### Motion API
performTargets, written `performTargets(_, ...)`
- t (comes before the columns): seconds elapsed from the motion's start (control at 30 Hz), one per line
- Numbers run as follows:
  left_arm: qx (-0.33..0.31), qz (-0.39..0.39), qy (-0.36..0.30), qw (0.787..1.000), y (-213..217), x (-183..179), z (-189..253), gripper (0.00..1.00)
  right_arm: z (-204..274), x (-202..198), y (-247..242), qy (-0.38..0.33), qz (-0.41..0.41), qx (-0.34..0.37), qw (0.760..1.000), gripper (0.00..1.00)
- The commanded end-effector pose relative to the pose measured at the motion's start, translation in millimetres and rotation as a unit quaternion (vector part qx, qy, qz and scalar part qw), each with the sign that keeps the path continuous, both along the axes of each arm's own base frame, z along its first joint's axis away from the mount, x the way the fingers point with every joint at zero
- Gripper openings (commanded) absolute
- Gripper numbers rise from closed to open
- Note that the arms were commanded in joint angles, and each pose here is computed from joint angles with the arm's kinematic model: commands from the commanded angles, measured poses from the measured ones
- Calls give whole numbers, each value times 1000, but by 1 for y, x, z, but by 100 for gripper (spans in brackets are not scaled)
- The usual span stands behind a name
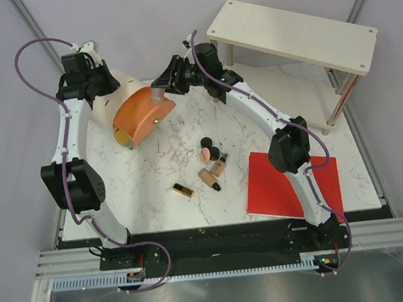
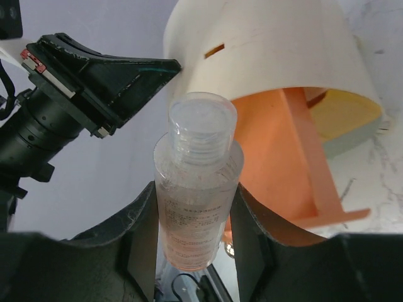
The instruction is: Organize the makeup
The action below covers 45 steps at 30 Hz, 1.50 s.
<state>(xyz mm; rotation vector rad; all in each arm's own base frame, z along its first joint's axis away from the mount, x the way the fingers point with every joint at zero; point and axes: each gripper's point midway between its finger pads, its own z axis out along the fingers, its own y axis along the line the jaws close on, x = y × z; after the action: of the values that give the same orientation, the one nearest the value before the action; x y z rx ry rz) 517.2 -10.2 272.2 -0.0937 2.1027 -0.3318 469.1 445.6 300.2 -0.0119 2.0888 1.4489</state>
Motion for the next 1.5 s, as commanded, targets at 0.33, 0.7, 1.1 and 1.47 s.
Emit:
performTargets(0.33, -19, -1, 148, 989, -4, -33, -76, 2, 60, -19, 40, -14, 29, 113, 993, 1)
performTargets(0.7, -26, -16, 141, 990, -10, -33, -70, 2, 24, -31, 55, -4, 48, 68, 997, 24)
performTargets(1.1, -28, -21, 139, 990, -11, -33, -68, 2, -6, -15, 53, -34, 13, 16, 999, 29)
performTargets(1.47, -25, -19, 138, 990, -9, -32, -69, 2, -15, -7, 53, -47, 1, 2, 999, 52)
